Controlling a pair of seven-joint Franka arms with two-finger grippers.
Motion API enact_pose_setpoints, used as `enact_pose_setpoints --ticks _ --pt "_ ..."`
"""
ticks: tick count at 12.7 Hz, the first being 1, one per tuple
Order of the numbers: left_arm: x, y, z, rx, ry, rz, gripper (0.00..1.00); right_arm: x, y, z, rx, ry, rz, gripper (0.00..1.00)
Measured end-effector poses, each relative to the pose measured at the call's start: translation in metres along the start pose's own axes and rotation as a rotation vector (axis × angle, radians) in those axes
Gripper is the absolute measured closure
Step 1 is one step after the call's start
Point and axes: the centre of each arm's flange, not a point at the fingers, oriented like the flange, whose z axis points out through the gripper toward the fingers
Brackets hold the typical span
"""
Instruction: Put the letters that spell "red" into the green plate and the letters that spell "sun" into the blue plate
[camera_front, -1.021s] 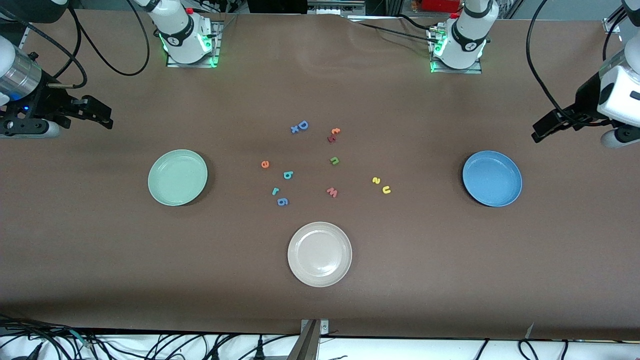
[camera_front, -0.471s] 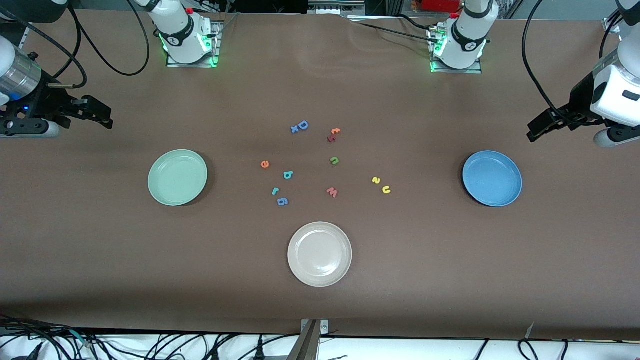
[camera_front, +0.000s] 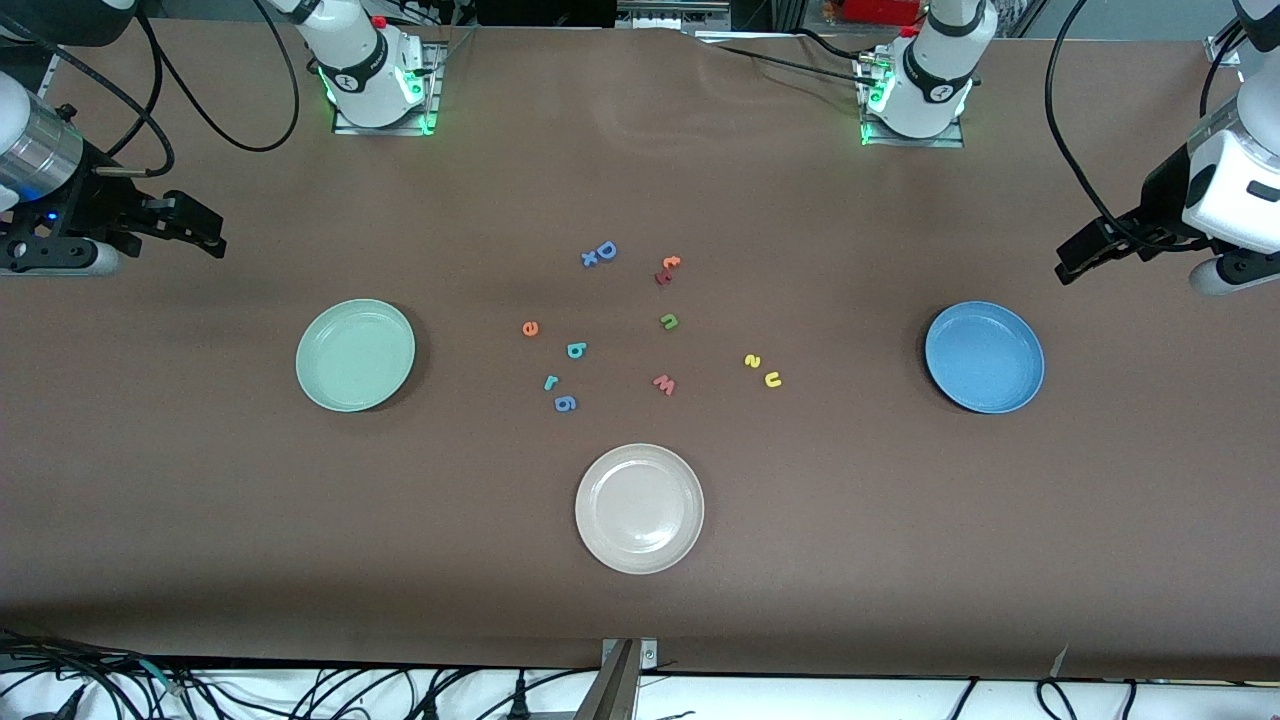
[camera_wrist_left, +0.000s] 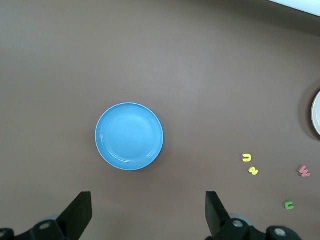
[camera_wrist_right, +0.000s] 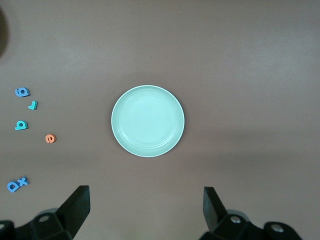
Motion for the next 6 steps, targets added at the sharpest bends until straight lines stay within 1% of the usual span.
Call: enact_pose_setpoints --ticks 6 --pt "-0.0008 0.0021 -0.0001 0.0 0.0 0.004 0.0 0.0 0.0 0.0 0.0 0.0 -0.001 0.0"
